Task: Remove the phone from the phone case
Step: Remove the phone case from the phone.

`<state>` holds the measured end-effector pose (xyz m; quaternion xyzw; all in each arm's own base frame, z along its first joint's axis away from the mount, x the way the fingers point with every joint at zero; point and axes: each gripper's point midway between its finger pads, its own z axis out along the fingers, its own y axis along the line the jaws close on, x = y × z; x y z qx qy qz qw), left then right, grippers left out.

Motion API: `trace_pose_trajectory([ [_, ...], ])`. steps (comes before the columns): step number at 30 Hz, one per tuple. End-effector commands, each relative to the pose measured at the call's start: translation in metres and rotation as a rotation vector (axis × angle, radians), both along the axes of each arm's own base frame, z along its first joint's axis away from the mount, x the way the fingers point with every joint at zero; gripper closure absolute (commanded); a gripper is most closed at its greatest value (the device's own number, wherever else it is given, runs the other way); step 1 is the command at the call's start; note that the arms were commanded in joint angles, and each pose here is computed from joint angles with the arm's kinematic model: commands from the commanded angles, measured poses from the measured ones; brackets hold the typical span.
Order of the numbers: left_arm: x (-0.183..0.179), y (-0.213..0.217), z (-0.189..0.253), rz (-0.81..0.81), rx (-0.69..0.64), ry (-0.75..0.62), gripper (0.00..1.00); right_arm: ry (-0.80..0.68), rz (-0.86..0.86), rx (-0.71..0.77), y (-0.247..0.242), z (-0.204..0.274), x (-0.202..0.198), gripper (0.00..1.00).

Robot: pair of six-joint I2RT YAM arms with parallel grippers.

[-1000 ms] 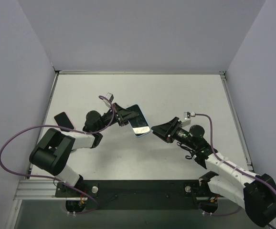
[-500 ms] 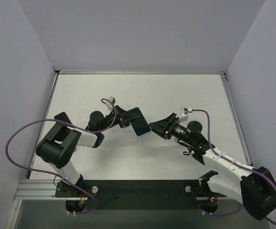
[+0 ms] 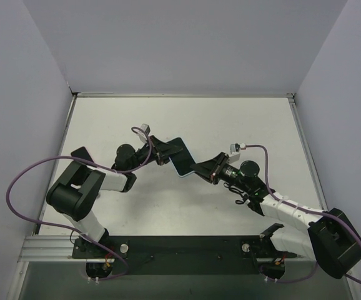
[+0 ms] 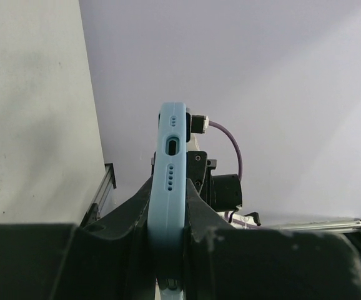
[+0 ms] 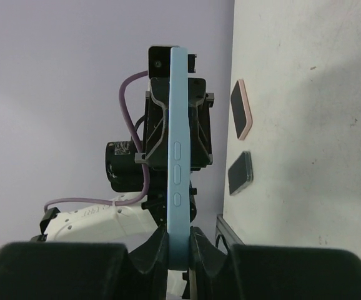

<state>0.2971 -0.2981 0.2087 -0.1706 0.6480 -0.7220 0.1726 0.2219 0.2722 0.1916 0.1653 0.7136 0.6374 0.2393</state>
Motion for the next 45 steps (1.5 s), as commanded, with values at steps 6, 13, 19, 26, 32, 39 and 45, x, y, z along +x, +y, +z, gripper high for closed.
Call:
trace_pose_trajectory([
  [6, -0.013, 0.007, 0.139, -0.025, -0.249, -0.447, 1.00, -0.147, -0.140, 0.379, -0.025, 0.113, 0.031, 1.00],
  [13, -0.029, 0.012, 0.198, -0.034, -0.317, -0.630, 1.00, -0.170, -0.183, 0.620, -0.056, 0.186, 0.056, 1.00],
  [19, -0.043, 0.021, 0.233, -0.032, -0.401, -0.711, 1.00, -0.105, -0.219, 0.898, -0.074, 0.214, 0.076, 1.00],
  [26, -0.055, 0.034, 0.251, 0.021, -0.457, -0.769, 1.00, -0.067, -0.257, 0.983, -0.071, 0.222, 0.079, 1.00],
  [32, -0.076, 0.049, 0.284, 0.050, -0.516, -0.844, 1.00, -0.054, -0.308, 1.025, -0.077, 0.221, 0.078, 1.00],
  [39, -0.104, 0.061, 0.319, 0.028, -0.596, -0.908, 1.00, -0.065, -0.281, 1.049, -0.070, 0.235, 0.076, 1.00],
  [45, -0.132, 0.069, 0.340, -0.001, -0.654, -0.955, 1.00, -0.077, -0.265, 1.064, -0.069, 0.244, 0.074, 1.00],
])
